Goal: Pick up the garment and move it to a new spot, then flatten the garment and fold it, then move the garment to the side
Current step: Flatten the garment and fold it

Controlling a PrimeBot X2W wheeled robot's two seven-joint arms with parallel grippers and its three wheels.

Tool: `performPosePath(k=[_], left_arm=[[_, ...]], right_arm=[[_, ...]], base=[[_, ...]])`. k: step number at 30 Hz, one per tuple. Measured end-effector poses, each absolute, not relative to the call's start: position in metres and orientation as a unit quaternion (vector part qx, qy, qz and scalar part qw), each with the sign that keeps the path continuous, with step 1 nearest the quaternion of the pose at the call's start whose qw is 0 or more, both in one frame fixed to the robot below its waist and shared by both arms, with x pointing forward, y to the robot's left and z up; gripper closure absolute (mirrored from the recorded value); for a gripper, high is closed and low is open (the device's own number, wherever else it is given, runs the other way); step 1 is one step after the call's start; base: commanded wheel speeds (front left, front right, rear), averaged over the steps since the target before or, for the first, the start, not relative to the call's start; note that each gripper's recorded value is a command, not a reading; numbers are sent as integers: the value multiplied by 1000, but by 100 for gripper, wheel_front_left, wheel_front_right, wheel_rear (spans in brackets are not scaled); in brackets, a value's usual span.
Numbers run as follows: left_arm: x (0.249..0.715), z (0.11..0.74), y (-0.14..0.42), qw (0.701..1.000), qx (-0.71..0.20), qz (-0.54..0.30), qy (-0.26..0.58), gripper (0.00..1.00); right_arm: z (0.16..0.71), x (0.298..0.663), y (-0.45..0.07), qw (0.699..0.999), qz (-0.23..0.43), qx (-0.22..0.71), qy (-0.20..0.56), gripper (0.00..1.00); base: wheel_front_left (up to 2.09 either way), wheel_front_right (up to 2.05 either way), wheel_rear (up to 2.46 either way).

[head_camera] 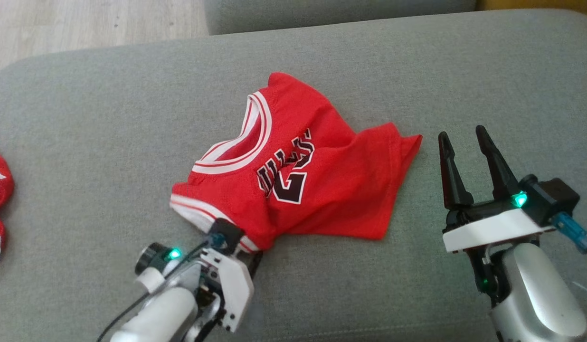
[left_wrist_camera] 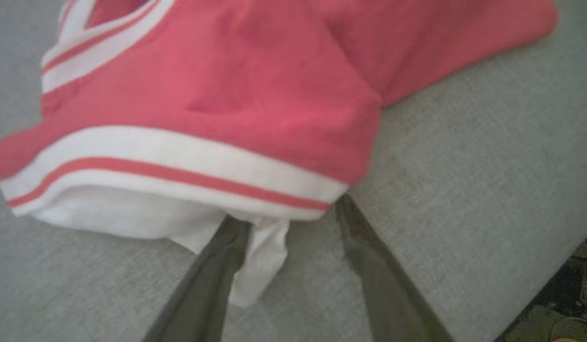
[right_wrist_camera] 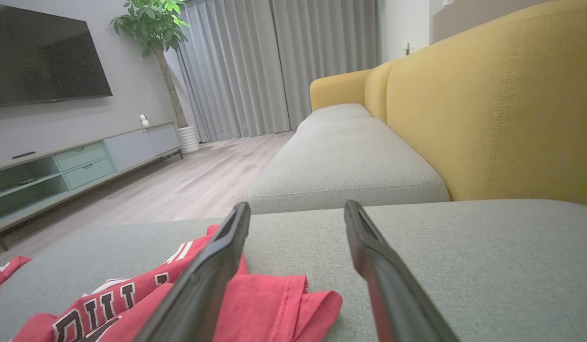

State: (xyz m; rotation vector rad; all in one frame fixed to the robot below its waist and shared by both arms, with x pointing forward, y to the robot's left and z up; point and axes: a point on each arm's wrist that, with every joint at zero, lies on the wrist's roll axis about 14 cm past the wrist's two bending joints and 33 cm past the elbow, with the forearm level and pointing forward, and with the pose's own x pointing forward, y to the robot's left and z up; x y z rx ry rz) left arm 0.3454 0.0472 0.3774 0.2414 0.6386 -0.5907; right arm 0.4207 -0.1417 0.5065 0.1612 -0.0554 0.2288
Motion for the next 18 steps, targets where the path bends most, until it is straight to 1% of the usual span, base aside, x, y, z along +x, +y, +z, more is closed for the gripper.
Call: performPosePath(k=[3, 5, 8, 13, 18], left_arm=[[359, 393, 57, 916, 99, -263, 285, 0], [370, 417, 61, 930, 75, -251, 257, 0], [381, 450, 75, 942, 54, -239, 229, 0], [393, 477, 117, 951, 29, -202, 232, 0], [406, 484, 141, 951, -28, -176, 254, 0]], right_arm=[[509, 420, -141, 990, 115, 80, -30, 0], [511, 419, -141, 990, 116, 80, -33, 0], [515, 419, -143, 990, 112, 80, -39, 0], [516, 416, -149, 990, 103, 81, -41, 0], [513, 410, -162, 992, 85, 81, -38, 0]], base=[[0, 0, 0], [0, 0, 0], [0, 0, 0], [0, 0, 0], [0, 0, 0]])
